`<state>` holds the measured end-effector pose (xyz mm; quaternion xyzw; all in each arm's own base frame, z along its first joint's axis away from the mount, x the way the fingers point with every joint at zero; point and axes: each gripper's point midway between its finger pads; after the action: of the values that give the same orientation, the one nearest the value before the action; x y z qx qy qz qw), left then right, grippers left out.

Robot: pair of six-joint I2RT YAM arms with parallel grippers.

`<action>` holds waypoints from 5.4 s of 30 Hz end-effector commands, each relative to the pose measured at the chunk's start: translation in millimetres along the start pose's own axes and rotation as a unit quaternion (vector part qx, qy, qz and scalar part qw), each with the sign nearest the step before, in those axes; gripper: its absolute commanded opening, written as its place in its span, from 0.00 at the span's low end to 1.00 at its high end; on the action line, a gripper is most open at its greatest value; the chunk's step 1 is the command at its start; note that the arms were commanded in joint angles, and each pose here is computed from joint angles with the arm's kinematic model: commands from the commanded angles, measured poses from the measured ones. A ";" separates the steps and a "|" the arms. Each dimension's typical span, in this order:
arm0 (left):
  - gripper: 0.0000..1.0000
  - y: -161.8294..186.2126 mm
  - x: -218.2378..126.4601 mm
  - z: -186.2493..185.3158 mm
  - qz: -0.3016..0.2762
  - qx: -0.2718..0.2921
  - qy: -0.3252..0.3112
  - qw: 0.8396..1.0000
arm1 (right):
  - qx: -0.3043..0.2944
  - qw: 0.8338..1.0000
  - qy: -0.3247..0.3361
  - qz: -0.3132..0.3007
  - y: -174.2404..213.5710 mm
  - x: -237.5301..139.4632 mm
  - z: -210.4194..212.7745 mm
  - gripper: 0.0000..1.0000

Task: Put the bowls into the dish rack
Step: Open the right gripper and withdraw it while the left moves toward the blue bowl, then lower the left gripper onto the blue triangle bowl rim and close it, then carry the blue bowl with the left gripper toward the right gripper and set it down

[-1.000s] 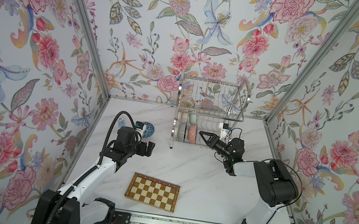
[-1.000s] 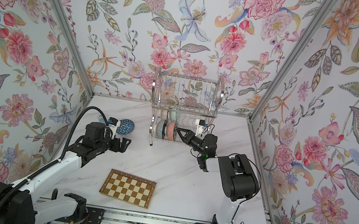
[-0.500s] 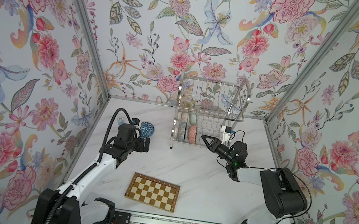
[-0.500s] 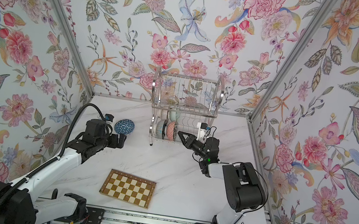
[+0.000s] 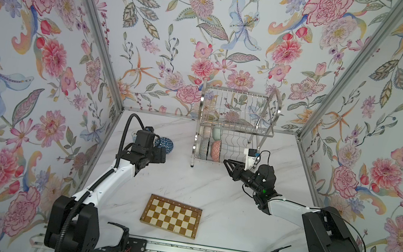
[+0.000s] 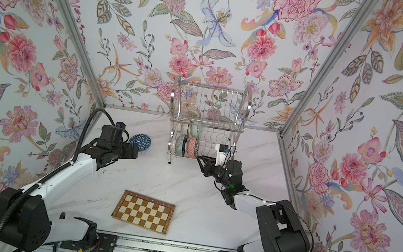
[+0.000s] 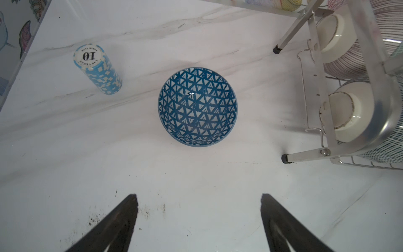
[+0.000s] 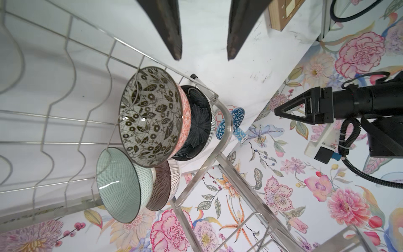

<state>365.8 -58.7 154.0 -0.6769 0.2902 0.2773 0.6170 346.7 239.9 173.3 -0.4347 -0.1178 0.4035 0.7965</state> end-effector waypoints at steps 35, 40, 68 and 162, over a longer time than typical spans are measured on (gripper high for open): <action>0.41 8.8 125.6 47.7 0.190 -0.068 -0.077 0.976 | -0.215 0.973 0.080 -0.022 -14.6 -46.1 45.1 0.42; 0.38 12.0 131.9 48.1 0.192 -0.070 -0.078 0.976 | -0.213 0.973 0.085 -0.029 -19.3 -47.2 43.3 0.43; 0.00 -3.4 81.0 7.7 0.144 -0.071 0.021 0.987 | -0.115 0.989 0.094 0.010 -11.7 -15.5 1.8 0.47; 0.64 111.8 1.6 -279.4 0.193 0.292 0.215 0.912 | 0.011 0.959 0.276 -0.056 -49.5 -134.0 -56.5 0.53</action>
<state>287.5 -349.1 69.2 -0.4334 0.6294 0.1579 0.6254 315.8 91.9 196.5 -0.5068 0.0885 0.2218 0.8283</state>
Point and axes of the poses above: each gripper's point midway between its finger pads, its own x axis out along the fingers, its own z axis along the line the jaws close on, y = z × x, and after that the axes turned 3 degrees about x, right-handed
